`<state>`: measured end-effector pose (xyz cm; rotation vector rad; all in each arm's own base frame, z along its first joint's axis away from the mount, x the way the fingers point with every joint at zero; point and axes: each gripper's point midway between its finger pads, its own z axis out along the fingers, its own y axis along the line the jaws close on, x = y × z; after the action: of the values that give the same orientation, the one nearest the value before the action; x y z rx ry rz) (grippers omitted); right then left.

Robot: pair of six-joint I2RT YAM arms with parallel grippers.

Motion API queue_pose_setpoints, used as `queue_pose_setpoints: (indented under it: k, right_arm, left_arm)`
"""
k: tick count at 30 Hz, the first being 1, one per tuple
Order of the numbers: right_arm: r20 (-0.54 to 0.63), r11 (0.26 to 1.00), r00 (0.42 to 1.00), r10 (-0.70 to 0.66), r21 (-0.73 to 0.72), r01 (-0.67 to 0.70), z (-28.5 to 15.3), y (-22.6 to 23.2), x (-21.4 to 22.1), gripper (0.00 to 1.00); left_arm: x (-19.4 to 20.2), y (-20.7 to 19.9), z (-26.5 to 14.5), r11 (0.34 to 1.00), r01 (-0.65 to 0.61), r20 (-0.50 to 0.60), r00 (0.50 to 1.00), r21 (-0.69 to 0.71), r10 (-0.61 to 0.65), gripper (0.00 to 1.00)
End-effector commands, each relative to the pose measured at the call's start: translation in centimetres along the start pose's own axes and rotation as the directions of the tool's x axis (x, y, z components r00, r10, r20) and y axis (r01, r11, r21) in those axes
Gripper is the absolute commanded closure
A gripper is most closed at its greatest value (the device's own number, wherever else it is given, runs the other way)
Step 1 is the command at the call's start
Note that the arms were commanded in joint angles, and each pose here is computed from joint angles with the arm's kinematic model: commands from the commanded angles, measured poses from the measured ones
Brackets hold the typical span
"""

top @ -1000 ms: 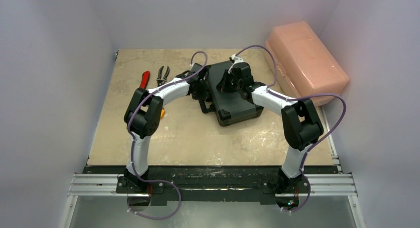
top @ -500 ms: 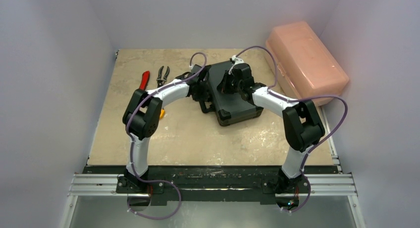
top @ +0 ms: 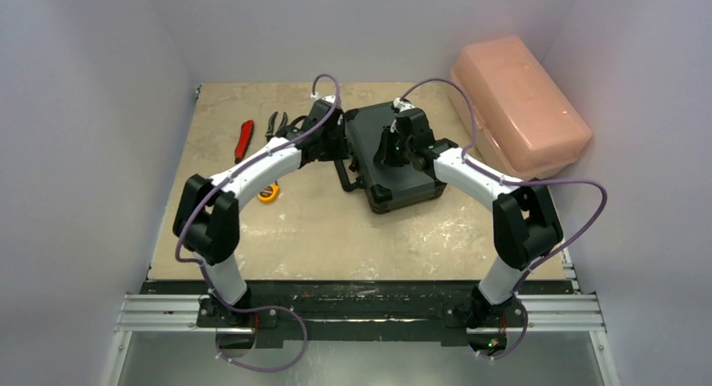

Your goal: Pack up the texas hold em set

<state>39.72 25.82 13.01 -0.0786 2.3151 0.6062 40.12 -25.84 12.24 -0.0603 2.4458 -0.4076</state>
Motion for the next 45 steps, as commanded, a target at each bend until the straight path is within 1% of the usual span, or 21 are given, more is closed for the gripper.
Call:
queue_pose_setpoints:
  k: [1, 5, 8, 12, 17, 22, 25, 26, 28, 30, 31, 36, 45]
  right_arm:
    - [0.007, 0.998, 0.999, -0.047, 0.031, 0.046, -3.1, 0.8, -1.4, 0.75]
    - [0.095, 0.998, 0.993, -0.063, -0.020, 0.065, -5.7, 3.4, -4.2, 0.65]
    - [0.148, 0.995, 0.986, -0.073, -0.058, 0.083, -7.6, 5.2, -5.8, 0.56]
    - [0.220, 0.988, 0.972, -0.081, -0.109, 0.107, -10.2, 7.4, -7.9, 0.48]
    - [0.304, 0.976, 0.949, -0.090, -0.165, 0.145, -13.5, 9.8, -10.1, 0.35]
    - [0.394, 0.961, 0.915, -0.090, -0.207, 0.184, -16.6, 11.4, -12.2, 0.20]
    - [0.448, 0.951, 0.890, -0.088, -0.228, 0.208, -18.5, 12.0, -13.2, 0.11]
    - [0.471, 0.947, 0.878, -0.087, -0.235, 0.220, -19.3, 12.3, -13.6, 0.07]
    - [0.503, 0.939, 0.860, -0.087, -0.246, 0.239, -20.3, 12.6, -13.9, 0.02]
    - [0.532, 0.935, 0.843, -0.082, -0.252, 0.250, -21.0, 12.7, -14.1, 0.01]
    - [0.545, 0.934, 0.835, -0.078, -0.254, 0.253, -21.4, 12.7, -14.2, 0.01]
    - [0.612, 0.925, 0.789, -0.056, -0.266, 0.272, -23.1, 12.3, -13.9, 0.01]
    - [0.707, 0.938, 0.707, 0.014, -0.254, 0.235, -24.7, 9.8, -12.5, 0.01]
  left_arm:
    - [-3.3, 0.0, -5.6, 0.998, -0.063, 0.145, 0.988, 0.010, 0.061, 0.58]
    - [-4.6, 0.6, -9.7, 0.994, -0.109, 0.221, 0.969, 0.002, 0.105, 0.54]
    - [-5.3, 1.4, -13.1, 0.990, -0.139, 0.277, 0.951, -0.016, 0.138, 0.49]
    - [-6.2, 2.3, -17.5, 0.983, -0.182, 0.359, 0.915, -0.033, 0.181, 0.40]
    - [-7.2, 3.3, -23.1, 0.975, -0.217, 0.458, 0.862, -0.053, 0.217, 0.30]
    - [-7.6, 4.1, -27.2, 0.966, -0.251, 0.528, 0.813, -0.066, 0.247, 0.19]
    - [-7.6, 4.5, -28.7, 0.956, -0.281, 0.551, 0.786, -0.082, 0.279, 0.03]
    - [-7.5, 4.7, -29.2, 0.951, -0.297, 0.559, 0.775, -0.089, 0.295, 0.00]
    - [-7.3, 5.0, -29.6, 0.943, -0.316, 0.565, 0.763, -0.101, 0.316, 0.00]
    - [-7.1, 5.7, -29.7, 0.938, -0.321, 0.568, 0.751, -0.130, 0.336, 0.00]
    - [-6.9, 6.4, -29.7, 0.940, -0.303, 0.575, 0.746, -0.155, 0.335, 0.00]
    - [-6.4, 9.0, -30.6, 0.948, -0.229, 0.651, 0.689, -0.220, 0.317, 0.00]
    - [-6.0, 12.6, -35.2, 0.951, -0.100, 0.752, 0.590, -0.294, 0.294, 0.00]
